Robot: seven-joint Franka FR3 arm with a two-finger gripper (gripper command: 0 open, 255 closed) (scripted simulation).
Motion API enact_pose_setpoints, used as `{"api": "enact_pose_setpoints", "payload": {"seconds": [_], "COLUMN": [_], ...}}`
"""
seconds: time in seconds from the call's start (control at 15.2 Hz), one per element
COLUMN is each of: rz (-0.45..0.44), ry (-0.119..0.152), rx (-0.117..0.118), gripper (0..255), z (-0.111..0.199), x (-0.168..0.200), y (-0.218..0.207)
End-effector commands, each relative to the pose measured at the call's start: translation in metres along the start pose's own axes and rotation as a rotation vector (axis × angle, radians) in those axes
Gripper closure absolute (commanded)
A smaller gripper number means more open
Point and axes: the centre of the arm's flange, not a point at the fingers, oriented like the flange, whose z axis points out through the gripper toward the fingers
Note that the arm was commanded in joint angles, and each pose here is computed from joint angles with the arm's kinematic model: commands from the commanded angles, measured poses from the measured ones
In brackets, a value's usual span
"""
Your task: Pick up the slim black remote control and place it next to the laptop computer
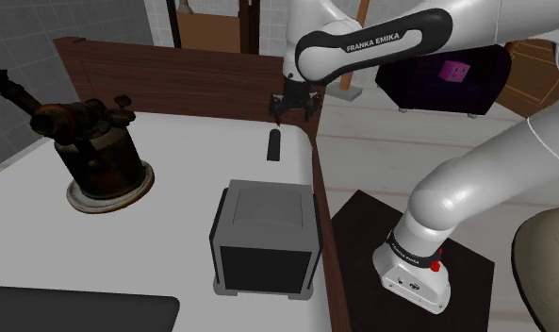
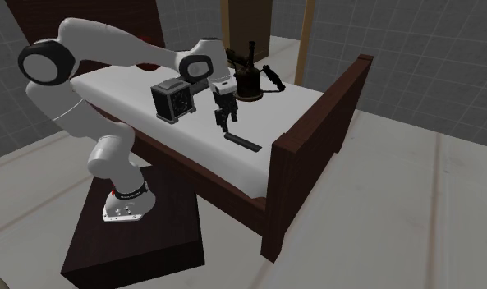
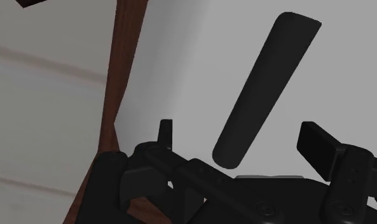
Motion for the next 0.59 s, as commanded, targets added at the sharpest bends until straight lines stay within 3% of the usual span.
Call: {"api": "enact_pose_setpoints", "payload": {"seconds": [0.0,0.33,0.53], "rz": [0.082,0.256,0.256], "ry": [0.001,0.004,0.004], "rx": [-0.009,-0.033,-0.033], "gripper": [0,0,0], "z": [0.020,0.067,0.083], "x": [0.006,0.027,0.027], "y": [-0.017,-0.053,-0.053]}}
